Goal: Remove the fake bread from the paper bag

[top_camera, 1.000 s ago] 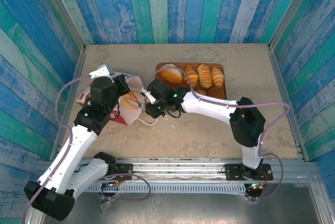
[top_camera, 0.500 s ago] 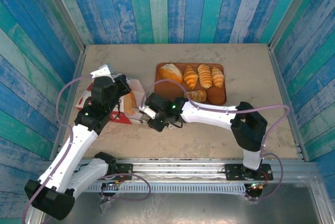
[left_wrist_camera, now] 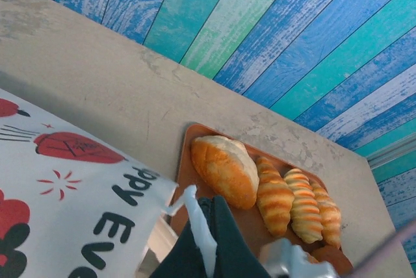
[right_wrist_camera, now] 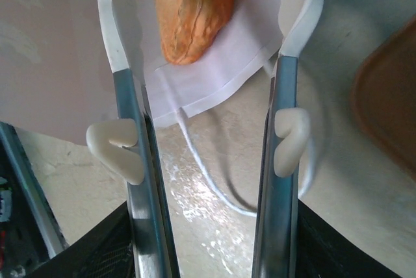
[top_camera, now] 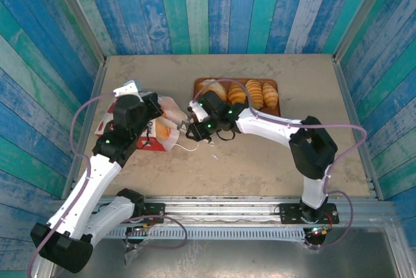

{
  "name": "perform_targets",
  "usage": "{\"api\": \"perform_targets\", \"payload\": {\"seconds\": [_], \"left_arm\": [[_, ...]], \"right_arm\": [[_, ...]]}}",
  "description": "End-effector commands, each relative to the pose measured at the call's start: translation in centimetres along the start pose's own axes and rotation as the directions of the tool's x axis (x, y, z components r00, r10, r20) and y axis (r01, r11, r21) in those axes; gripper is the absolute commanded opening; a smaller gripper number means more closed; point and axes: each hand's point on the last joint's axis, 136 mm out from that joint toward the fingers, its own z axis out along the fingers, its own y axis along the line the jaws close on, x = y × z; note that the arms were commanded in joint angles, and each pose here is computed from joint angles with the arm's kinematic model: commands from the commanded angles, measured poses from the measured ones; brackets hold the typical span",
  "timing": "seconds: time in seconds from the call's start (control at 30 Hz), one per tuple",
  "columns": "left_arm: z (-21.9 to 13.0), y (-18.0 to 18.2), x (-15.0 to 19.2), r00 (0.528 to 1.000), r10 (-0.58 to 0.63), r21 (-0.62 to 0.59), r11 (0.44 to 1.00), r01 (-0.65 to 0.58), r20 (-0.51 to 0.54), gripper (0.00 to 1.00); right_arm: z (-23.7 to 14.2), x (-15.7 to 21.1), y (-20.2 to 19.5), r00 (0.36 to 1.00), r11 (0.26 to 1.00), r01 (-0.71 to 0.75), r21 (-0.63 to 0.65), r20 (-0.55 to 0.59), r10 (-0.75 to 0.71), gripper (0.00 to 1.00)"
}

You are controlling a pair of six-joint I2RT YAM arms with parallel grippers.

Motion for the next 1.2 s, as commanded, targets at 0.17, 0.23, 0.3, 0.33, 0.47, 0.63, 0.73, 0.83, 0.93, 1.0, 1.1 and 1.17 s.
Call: {"api": "perform_targets", "payload": {"seconds": [0.17,0.23,0.3,0.33,0.47,0.63,0.73,0.83,0.93,1.0,1.1,1.17], "left_arm": [[-0.4,-0.9,-0.7,1.0,0.015,0.038,0.999,-0.016,0.022,0.0],[-0.4,-0.9,-0.7,1.0,0.018,0.036,0.999,-0.019,0.023,0.0],[-0.3,-0.7,-0.6,1.0,0.019,0.032,0.999,-0.02,0.02,0.0],[-0.3,-0.8,-0.6,1.0,0.019,0.033,0.999,-0.02,0.021,0.0],[-0.3,-0.6,-0.6,1.0,0.018,0.028,0.999,-0.019,0.02,0.0],[-0.3,-0.6,-0.6,1.0,0.021,0.023,1.0,-0.021,0.021,0.0],[-0.2,-0.6,-0.6,1.0,0.024,0.023,0.999,-0.024,0.015,0.0],[-0.2,-0.7,-0.6,1.0,0.028,0.025,0.999,-0.028,0.011,0.0],[-0.2,-0.8,-0.6,0.999,0.032,0.026,0.999,-0.032,0.009,0.0],[-0.2,-0.8,-0.6,0.999,0.033,0.026,0.999,-0.033,0.009,0.0],[-0.3,-0.7,-0.6,0.999,0.035,0.022,0.999,-0.035,0.012,0.0],[-0.4,-0.5,-0.6,0.999,0.037,0.016,0.999,-0.037,0.014,0.0]], "right_arm": [[2.8,-0.6,1.6,0.997,0.993,-0.063,-0.104,-0.041,0.059,0.54],[2.7,-0.7,2.1,0.998,0.991,-0.047,-0.128,-0.042,0.042,0.52],[2.2,-0.9,2.7,1.0,0.992,-0.012,-0.128,-0.028,0.008,0.48],[1.9,-1.0,2.8,1.0,0.994,0.007,-0.113,-0.019,-0.009,0.46],[0.1,-1.5,2.6,0.994,0.995,0.103,0.005,0.024,-0.103,0.43],[-2.8,-2.6,2.0,0.962,0.946,0.243,0.214,0.074,-0.264,0.41],[-4.1,-3.2,1.8,0.917,0.864,0.344,0.368,0.067,-0.393,0.41],[-4.4,-3.4,2.1,0.851,0.744,0.453,0.491,0.011,-0.525,0.41],[-3.7,-2.9,1.8,0.79,0.63,0.537,0.561,-0.071,-0.61,0.41],[-3.0,-2.4,1.5,0.75,0.561,0.587,0.584,-0.131,-0.649,0.42],[-2.0,-1.1,1.6,0.681,0.476,0.664,0.577,-0.202,-0.704,0.43],[-1.4,0.1,2.1,0.642,0.454,0.709,0.54,-0.228,-0.732,0.44]]}}
